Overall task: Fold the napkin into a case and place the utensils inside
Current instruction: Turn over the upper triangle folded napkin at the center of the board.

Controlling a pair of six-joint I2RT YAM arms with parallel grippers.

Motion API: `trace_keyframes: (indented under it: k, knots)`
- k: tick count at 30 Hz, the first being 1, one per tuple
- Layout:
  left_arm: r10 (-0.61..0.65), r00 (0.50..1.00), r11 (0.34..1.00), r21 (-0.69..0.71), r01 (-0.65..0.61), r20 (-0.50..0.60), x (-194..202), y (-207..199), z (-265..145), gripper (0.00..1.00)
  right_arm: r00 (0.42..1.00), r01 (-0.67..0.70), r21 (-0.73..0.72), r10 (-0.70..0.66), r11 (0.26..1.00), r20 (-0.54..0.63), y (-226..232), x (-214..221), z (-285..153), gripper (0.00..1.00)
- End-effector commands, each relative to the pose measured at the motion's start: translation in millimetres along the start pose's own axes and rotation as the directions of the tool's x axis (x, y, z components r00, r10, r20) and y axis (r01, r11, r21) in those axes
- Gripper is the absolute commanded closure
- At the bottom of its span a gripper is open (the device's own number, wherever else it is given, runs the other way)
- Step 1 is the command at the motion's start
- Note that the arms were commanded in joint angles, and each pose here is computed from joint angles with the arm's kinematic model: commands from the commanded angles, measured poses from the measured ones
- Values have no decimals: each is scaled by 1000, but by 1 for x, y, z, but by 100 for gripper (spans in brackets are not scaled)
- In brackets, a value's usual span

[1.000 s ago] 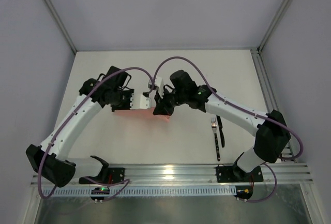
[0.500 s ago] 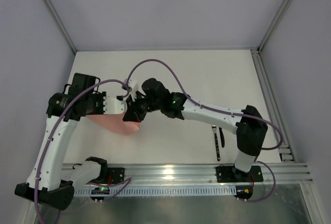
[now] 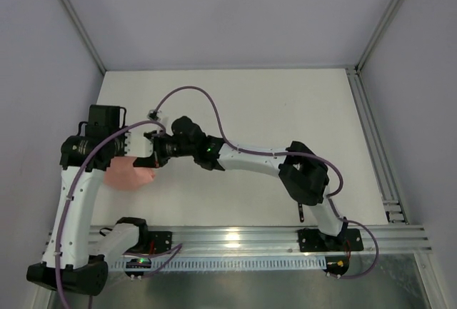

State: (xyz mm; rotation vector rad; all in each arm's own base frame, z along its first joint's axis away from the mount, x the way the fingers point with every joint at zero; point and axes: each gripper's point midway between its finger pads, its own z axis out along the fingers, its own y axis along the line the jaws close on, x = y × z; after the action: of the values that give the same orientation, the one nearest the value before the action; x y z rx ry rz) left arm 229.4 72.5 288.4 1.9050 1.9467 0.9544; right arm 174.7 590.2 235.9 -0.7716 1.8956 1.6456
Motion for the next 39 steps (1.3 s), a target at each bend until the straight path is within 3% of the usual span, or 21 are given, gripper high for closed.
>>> trace_keyframes:
  k: [1, 7, 12, 15, 18, 19, 21, 23, 24, 25, 28, 31, 35, 37, 39]
  knots:
    - [121, 985, 993, -12, -121, 122, -35, 19, 30, 100, 986, -115, -84, 124, 990, 113, 16, -21, 8, 96]
    - [174, 958, 976, 86, -198, 227, -94, 33, 95, 100, 917, -358, 33, 344, 933, 202, -73, 4, -36, 96]
    - [209, 922, 957, 124, -261, 327, -168, 35, 129, 99, 887, -434, 164, 390, 886, 246, -134, 25, -73, 96]
    - [170, 907, 953, 169, -251, 384, -216, 31, 149, 88, 862, -484, 238, 412, 842, 295, -166, 42, -101, 96]
    - [105, 904, 963, 186, -197, 414, -251, 44, 159, 65, 845, -517, 315, 417, 796, 335, -192, 59, -128, 96]
    - [52, 902, 968, 200, -151, 428, -260, 53, 154, 53, 840, -522, 326, 408, 788, 359, -197, 55, -137, 96]
    - [8, 894, 961, 243, -131, 448, -277, 50, 153, 43, 832, -535, 350, 409, 769, 374, -206, 63, -149, 96]
    - [-108, 860, 957, 286, -46, 499, -293, 59, 133, 22, 819, -553, 365, 408, 749, 405, -214, 63, -161, 96]
    - [-151, 842, 953, 303, -15, 517, -297, 64, 123, 20, 813, -559, 364, 408, 745, 415, -216, 62, -164, 96]
    - [-240, 818, 936, 349, 51, 524, -300, 65, 110, 19, 808, -563, 365, 401, 741, 431, -216, 59, -168, 96]
    - [-329, 779, 913, 390, 118, 534, -288, 69, 71, 19, 795, -571, 383, 375, 726, 476, -220, 53, -184, 96]
    - [-367, 794, 887, 439, 141, 486, -258, 40, 45, 22, 785, -588, 405, 374, 700, 493, -224, 59, -198, 96]
    - [-406, 831, 854, 481, 197, 381, -219, -13, 39, 38, 758, -629, 421, 394, 654, 520, -228, 76, -220, 96]
    - [-442, 832, 828, 510, 235, 334, -205, -44, 43, 48, 745, -642, 430, 383, 635, 546, -231, 77, -231, 96]
    - [-510, 803, 793, 530, 301, 307, -199, -56, 50, 49, 755, -639, 478, 373, 603, 539, -237, 88, -242, 93]
